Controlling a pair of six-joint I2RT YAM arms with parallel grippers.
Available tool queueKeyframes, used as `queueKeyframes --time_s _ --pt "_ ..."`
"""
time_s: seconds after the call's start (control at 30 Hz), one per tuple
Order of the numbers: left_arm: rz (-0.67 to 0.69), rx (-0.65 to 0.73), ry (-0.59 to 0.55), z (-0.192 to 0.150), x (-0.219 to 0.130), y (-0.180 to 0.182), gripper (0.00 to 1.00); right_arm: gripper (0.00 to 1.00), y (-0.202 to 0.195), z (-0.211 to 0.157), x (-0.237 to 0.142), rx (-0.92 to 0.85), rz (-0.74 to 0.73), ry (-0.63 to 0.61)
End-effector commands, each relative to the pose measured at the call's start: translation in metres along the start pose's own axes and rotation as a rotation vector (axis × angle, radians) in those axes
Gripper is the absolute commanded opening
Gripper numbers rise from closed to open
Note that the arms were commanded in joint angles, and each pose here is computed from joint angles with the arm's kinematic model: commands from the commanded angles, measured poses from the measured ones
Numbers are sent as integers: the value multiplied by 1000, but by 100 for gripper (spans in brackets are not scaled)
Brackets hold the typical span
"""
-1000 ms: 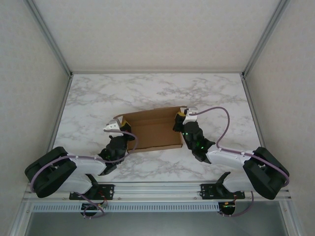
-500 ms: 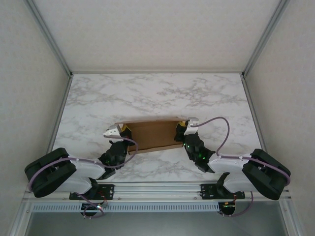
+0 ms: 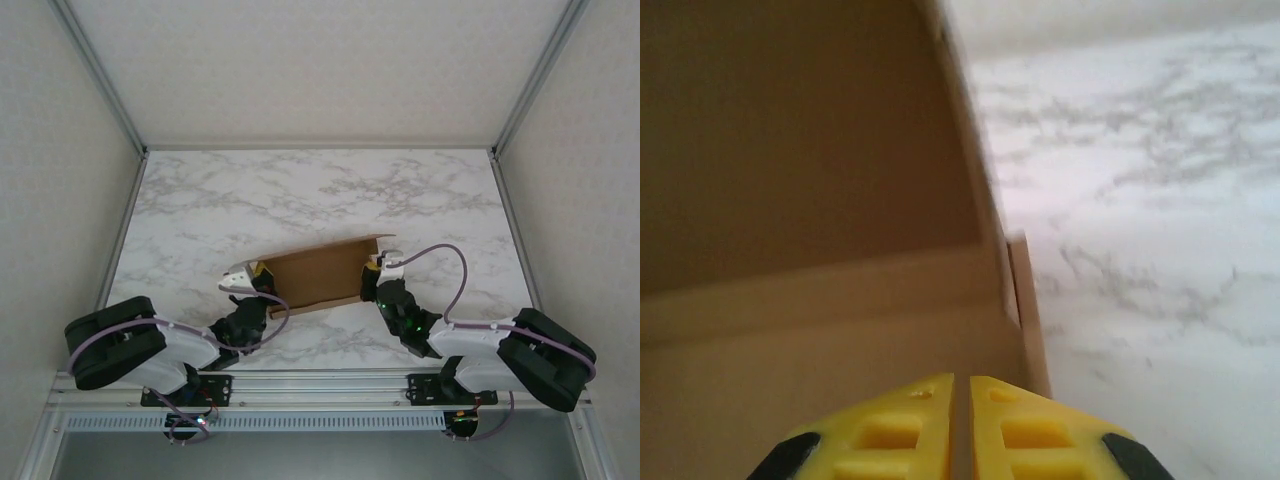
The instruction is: Fold the paper box
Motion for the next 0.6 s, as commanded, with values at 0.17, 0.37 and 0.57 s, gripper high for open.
queueKeyframes --time_s 0.17,0.37,0.57 --pt "106 355 189 -80 -16 31 0 14 -14 -22 -5 -76 -47 71" --pt "148 422 157 -77 -16 27 0 29 -5 8 -21 -75 8 22" --pt "149 446 160 -78 -15 28 0 39 16 66 -69 -92 182 -80"
Point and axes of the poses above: each hand's point on the last joint's axis, 136 mm out from that joint toward the fingers, its own x axis out along the fingers, its own y axis along the line the jaws close on, z = x × y, the point moved 1 cm from there along -x, back along the fingers, and after that the axes turned 9 degrees about x, right-handed, at the moved point
